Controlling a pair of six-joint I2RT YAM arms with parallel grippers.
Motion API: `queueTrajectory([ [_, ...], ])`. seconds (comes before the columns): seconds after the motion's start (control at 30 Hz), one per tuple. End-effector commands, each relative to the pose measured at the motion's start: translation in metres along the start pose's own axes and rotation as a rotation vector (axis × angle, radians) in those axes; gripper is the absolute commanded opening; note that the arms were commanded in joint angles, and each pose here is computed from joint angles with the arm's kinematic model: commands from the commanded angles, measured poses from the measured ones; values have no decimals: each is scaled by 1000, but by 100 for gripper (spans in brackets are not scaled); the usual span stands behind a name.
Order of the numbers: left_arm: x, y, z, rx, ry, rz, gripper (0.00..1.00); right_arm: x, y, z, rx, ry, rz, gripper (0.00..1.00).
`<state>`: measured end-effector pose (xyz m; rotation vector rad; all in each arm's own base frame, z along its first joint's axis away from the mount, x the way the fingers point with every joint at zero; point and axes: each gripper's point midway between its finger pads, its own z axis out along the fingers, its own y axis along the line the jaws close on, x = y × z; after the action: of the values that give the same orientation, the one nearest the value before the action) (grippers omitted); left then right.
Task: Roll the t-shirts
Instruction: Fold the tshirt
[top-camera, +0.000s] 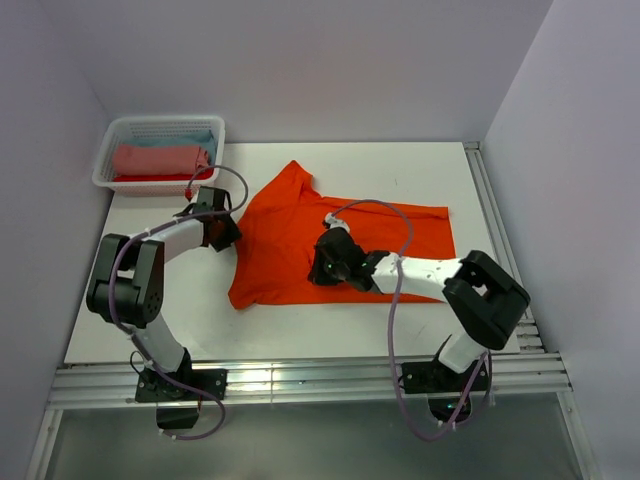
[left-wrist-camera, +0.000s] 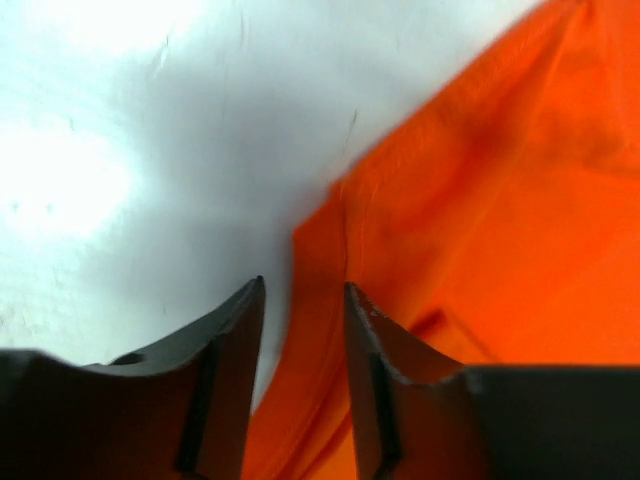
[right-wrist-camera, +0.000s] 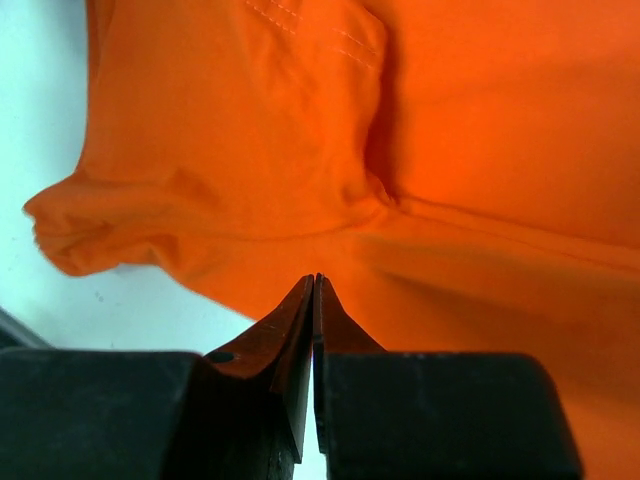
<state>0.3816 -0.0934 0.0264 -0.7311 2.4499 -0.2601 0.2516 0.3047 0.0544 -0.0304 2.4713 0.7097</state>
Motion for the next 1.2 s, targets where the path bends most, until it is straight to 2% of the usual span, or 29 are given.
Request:
queueTrajectory([
  [0.0, -16, 5, 9, -62, -43, 32, 41, -23, 23, 15, -30, -70, -6, 8],
  [0.27, -27, -4, 21, -74, -53, 54, 27, 3, 11, 32, -19, -6, -3, 6],
  [0.57, -50, -4, 27, -146, -97, 82, 25, 26, -14, 40, 58, 35, -13, 3],
  [0.8, -67, -9, 17, -173, -150, 89, 25, 22, -12, 34, 51, 21, -31, 3],
  [0.9, -75, -12, 7, -177, -179, 95, 25, 15, -3, 30, 28, 6, -40, 3],
  [1.0, -75, -19, -2, -141, -194, 94, 25, 0, 17, 24, 3, -25, -68, 9],
  [1.17, -62, -22, -18, -116, -174, 105, 26, -11, 77, 9, -187, -31, -131, 14],
])
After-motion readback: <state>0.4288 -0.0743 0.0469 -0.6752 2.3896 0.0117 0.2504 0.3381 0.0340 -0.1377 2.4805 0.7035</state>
